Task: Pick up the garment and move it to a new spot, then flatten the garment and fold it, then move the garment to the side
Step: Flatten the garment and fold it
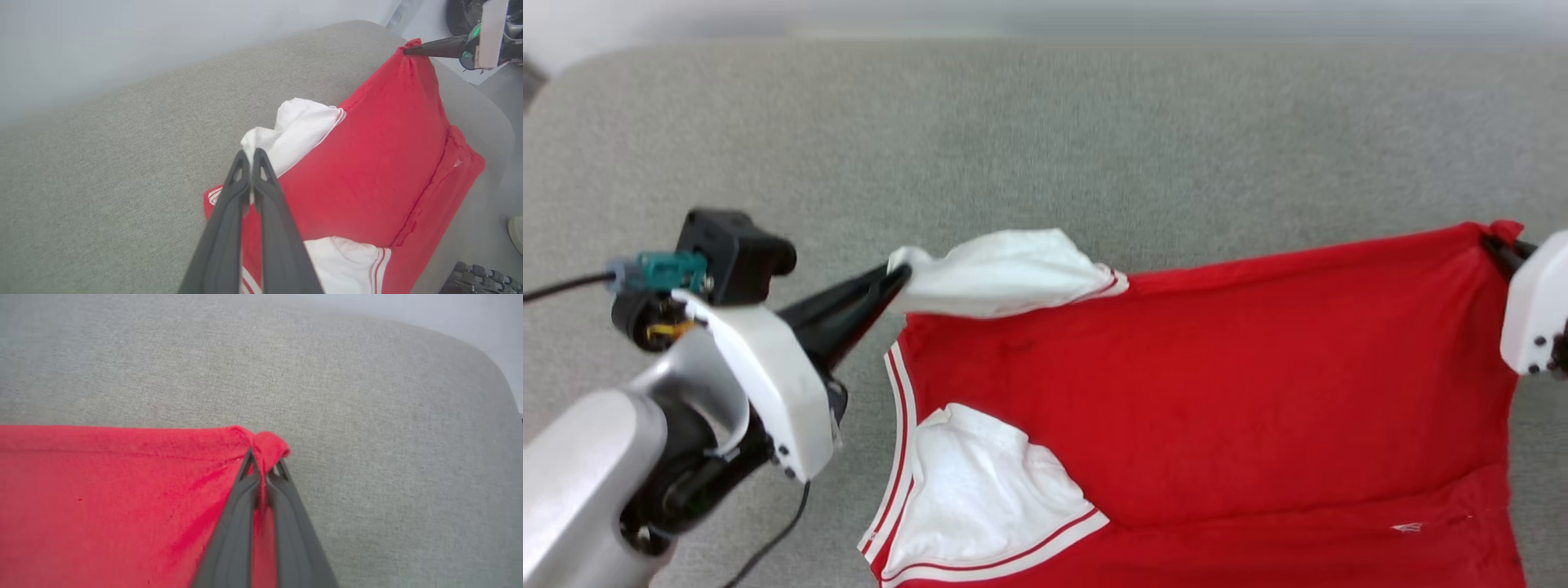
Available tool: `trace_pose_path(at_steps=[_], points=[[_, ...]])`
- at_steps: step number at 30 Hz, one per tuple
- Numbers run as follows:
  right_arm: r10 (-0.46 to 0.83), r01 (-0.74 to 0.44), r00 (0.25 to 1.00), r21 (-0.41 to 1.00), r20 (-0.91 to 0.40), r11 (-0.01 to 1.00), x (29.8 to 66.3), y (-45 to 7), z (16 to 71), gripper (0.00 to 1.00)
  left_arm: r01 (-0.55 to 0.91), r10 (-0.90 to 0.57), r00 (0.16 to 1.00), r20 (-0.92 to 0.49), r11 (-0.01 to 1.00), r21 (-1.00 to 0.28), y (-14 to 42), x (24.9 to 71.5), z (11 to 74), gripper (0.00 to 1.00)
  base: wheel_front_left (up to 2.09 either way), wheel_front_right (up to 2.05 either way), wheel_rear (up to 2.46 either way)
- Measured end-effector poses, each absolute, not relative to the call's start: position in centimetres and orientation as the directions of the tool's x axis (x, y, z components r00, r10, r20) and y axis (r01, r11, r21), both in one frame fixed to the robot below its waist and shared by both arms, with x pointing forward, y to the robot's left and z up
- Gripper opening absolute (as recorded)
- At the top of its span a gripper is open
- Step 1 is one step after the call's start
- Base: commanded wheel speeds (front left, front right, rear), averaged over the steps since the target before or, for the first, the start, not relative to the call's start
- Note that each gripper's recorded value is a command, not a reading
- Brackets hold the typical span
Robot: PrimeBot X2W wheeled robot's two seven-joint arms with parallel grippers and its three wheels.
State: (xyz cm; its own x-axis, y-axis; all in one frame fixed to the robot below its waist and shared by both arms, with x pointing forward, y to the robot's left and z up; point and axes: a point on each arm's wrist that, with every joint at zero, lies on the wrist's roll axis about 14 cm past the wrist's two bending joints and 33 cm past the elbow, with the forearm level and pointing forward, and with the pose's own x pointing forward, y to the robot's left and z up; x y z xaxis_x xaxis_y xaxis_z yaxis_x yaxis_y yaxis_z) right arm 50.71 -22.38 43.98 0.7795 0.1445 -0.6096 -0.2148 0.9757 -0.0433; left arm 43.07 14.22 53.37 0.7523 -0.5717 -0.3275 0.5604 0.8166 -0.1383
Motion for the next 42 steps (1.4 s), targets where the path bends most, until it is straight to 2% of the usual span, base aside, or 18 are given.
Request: trace_pose_path(at_steps=[6,10,16,23,27,40,41,42], points=[[0.155,-0.205,0.829,-0.035,-0.537,0.978,46.9,-23.4,45.8,0.00,0.541,-0.567,0.751,-0.338,0.822,-0.178,14.4,39.3,53.2,0.00,0.00,0.00,0.00],[0.160,-0.207,0.833,-0.030,-0.529,0.978,43.9,-23.6,45.6,0.00,0.522,-0.554,0.745,-0.371,0.831,-0.194,15.1,36.6,52.5,0.00,0.00,0.00,0.00],[0.183,-0.223,0.782,0.007,-0.596,0.975,39.8,-23.1,43.3,0.00,0.490,-0.545,0.704,-0.456,0.837,-0.243,15.4,33.1,49.6,0.00,0.00,0.00,0.00],[0.192,-0.288,0.716,-0.033,-0.671,0.957,37.3,-23.1,41.2,0.00,0.461,-0.541,0.633,-0.554,0.838,-0.291,15.2,30.1,45.9,0.00,0.00,0.00,0.00],[0.183,-0.351,0.693,-0.105,-0.697,0.930,36.4,-23.5,40.6,0.00,0.463,-0.535,0.588,-0.607,0.837,-0.290,14.8,28.8,44.0,0.00,0.00,0.00,0.00],[0.199,-0.412,0.630,-0.106,-0.750,0.905,34.5,-23.1,38.1,0.00,0.468,-0.495,0.557,-0.667,0.850,-0.241,14.7,28.0,40.6,0.00,0.00,0.00,0.00],[0.206,-0.413,0.627,-0.096,-0.751,0.906,34.4,-22.9,38.1,0.02,0.466,-0.493,0.554,-0.670,0.851,-0.241,14.7,28.0,40.4,0.00,0.00,0.00,0.00],[0.212,-0.411,0.628,-0.088,-0.749,0.907,34.4,-22.8,38.1,0.43,0.465,-0.494,0.555,-0.670,0.851,-0.242,14.6,28.0,40.3,0.00,0.00,0.00,0.00]])
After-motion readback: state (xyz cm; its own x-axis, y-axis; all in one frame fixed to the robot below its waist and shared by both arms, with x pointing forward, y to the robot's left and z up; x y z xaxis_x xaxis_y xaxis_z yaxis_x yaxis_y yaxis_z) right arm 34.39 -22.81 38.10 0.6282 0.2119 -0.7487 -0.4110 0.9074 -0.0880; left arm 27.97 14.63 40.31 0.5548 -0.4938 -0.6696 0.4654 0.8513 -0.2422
